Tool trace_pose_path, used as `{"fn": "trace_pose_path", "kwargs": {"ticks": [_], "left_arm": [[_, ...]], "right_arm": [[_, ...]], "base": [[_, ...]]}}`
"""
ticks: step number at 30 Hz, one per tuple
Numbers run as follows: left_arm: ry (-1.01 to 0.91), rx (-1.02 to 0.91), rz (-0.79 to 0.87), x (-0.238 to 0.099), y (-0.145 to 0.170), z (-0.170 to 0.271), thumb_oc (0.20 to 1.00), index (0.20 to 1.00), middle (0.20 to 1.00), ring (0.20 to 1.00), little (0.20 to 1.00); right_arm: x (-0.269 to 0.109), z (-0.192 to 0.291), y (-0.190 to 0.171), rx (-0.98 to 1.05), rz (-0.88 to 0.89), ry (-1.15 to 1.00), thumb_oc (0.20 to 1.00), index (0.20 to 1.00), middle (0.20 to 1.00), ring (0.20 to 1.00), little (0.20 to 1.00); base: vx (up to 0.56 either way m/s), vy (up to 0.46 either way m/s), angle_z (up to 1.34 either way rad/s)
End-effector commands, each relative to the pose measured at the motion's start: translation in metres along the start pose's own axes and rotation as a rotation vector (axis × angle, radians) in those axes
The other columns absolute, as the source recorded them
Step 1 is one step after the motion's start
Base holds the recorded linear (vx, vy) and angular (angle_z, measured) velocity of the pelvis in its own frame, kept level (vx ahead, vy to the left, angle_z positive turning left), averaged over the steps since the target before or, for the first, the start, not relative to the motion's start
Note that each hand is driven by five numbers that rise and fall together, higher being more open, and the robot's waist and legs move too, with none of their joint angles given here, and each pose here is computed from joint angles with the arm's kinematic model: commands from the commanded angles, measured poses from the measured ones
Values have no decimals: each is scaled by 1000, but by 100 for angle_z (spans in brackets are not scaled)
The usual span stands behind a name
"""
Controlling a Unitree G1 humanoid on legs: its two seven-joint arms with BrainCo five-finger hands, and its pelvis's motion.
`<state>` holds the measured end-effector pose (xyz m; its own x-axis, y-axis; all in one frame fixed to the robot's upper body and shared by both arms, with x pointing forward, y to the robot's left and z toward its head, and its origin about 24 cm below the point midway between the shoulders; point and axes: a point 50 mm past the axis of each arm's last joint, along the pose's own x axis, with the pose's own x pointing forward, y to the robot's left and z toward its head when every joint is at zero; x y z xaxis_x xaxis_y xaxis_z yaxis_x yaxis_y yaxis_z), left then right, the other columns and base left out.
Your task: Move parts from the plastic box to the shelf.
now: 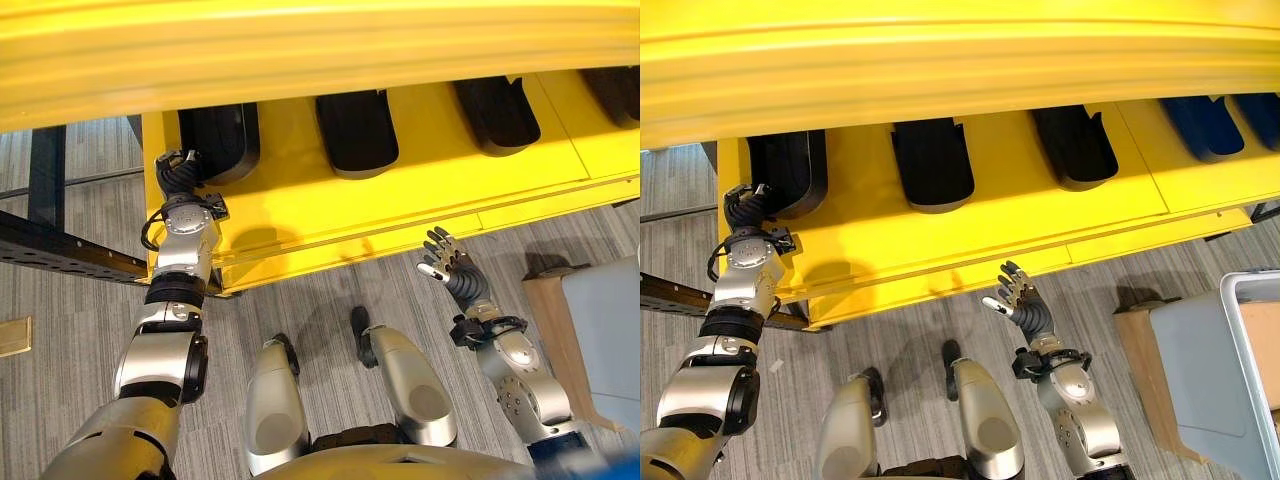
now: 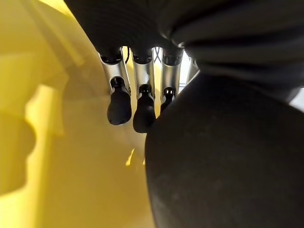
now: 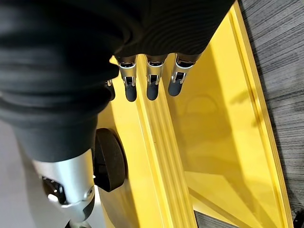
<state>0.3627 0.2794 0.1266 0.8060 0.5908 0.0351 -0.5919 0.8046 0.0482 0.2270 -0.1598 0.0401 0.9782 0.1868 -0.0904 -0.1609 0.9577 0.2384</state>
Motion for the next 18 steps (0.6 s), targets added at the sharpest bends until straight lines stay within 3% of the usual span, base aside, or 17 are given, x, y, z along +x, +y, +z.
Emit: {"fn": "trace_pose_path", "kwargs": {"ticks": [1,18], "left_arm": [[-57,-82,53,4,8,13,200,200,200,200,200],[3,-104,74,-4,10,-7,200,200,200,200,200]], "right_arm": [[-5,23,5,32,49,-124,1000,1000,1000,1000,1000],[-3,26,9,11,91,-116,1000,1000,1000,1000,1000]], "base": [[0,0,0],[-8,1,2]]}}
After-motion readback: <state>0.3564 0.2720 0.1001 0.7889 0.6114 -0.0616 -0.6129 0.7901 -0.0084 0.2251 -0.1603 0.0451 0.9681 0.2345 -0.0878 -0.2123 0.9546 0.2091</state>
